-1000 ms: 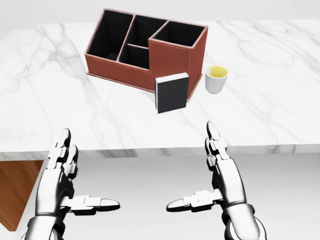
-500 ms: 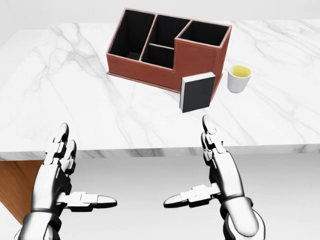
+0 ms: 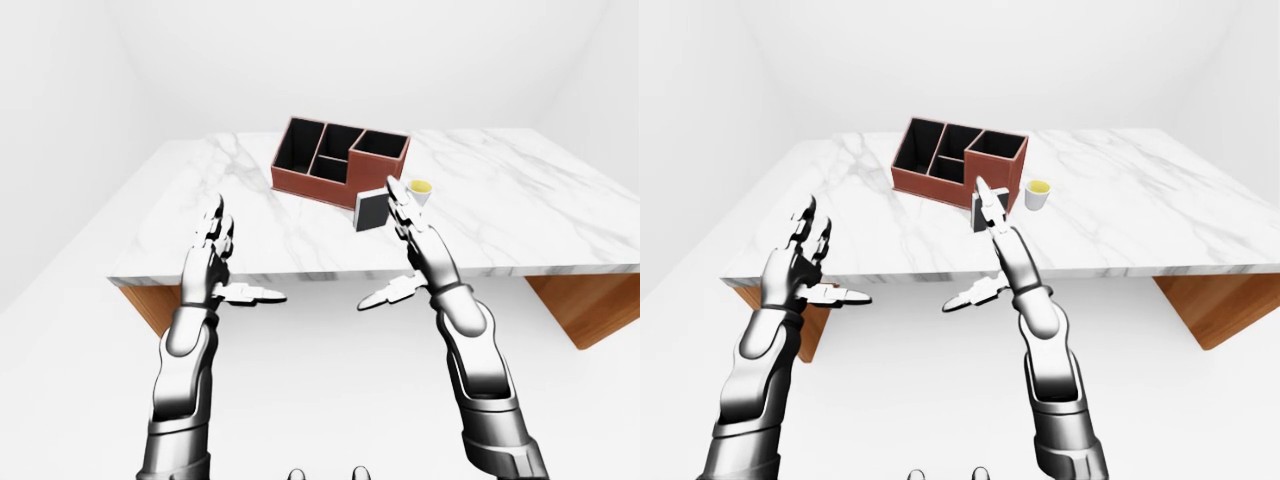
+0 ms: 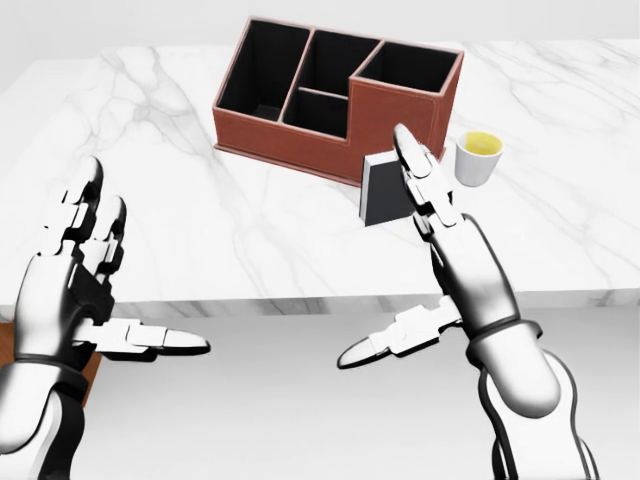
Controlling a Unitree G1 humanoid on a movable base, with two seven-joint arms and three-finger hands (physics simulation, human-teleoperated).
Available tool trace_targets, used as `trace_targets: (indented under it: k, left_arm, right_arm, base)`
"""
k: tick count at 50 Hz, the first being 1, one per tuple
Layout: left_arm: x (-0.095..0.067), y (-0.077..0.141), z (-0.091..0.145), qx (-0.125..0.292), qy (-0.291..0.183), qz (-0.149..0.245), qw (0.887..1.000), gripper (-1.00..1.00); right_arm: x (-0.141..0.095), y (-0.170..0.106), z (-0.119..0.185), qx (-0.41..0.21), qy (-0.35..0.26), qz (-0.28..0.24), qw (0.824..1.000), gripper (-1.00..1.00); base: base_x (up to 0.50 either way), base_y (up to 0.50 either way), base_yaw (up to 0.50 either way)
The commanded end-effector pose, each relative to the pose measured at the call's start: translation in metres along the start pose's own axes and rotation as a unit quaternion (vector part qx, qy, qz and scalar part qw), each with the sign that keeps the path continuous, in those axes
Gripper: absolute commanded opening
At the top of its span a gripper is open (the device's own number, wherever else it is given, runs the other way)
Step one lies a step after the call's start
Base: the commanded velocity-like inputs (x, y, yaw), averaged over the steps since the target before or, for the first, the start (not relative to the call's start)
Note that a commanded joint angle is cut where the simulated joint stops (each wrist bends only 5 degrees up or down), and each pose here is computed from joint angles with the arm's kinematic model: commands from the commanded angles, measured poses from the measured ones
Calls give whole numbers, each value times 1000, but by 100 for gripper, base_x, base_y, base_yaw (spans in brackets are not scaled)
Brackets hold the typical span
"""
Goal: Pick up the book and place it in the right compartment of the caddy.
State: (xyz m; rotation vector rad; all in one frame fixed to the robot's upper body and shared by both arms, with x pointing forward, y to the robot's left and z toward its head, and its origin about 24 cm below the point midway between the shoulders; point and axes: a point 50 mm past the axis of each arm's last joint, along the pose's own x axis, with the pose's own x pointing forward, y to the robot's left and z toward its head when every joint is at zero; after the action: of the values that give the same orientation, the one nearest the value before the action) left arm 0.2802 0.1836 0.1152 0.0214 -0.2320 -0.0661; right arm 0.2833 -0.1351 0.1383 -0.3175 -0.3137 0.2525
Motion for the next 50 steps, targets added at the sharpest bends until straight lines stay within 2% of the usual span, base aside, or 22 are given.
trace_targets:
  k: [1,27,38,50]
  left_arm:
    - [5,1,21,-6,-46,-6,999,100]
    - [5,3,26,-3,-54,-2,999,100]
    - [6,3,25,-3,-52,0,999,100]
    - [4,2,27,-1,-57,0,998,100]
  right_arm:
    - [8,-10,33,-78,-55,30,995,100]
    - [11,-18,51,-139,-78,36,987,100]
    - [15,-28,50,-178,-61,39,981,100]
    - [16,-35,47,-190,-49,36,980,100]
  base:
    - [20,0,0]
    - [24,0,0]
    - [26,0,0]
    - [26,0,0]
